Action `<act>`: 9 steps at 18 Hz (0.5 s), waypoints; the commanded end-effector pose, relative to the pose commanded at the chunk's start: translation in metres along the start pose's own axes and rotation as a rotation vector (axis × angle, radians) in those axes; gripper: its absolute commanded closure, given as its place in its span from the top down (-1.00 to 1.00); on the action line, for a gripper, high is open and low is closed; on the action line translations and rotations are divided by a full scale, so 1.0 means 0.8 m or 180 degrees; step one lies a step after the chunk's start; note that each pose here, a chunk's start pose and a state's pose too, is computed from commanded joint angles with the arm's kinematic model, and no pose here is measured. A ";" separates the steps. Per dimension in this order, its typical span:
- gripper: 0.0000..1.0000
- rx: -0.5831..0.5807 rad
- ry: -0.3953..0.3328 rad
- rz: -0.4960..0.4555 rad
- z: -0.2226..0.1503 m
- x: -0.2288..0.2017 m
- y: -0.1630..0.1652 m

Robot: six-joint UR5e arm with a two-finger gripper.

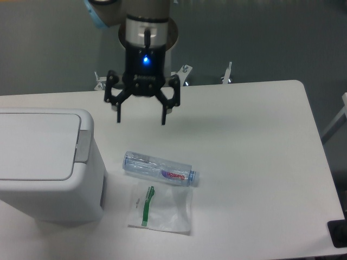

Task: Open the trash can
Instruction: 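Move the open gripper down toward the white trash can lid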

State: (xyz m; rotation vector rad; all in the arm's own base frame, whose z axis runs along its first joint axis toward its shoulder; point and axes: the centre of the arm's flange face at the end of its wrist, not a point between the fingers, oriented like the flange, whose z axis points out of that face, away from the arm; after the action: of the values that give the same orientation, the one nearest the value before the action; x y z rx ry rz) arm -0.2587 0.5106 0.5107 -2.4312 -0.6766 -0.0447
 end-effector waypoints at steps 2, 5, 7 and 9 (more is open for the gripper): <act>1.00 0.0012 0.0022 -0.0086 0.010 0.007 -0.013; 1.00 0.0025 0.0050 -0.0084 0.019 0.017 -0.016; 1.00 0.0016 0.0074 -0.0049 0.027 0.025 -0.015; 1.00 -0.0003 0.0083 -0.0033 0.032 0.029 -0.013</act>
State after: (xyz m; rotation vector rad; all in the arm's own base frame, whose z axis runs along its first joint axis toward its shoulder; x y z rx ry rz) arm -0.2466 0.5431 0.5003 -2.4240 -0.6777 -0.0810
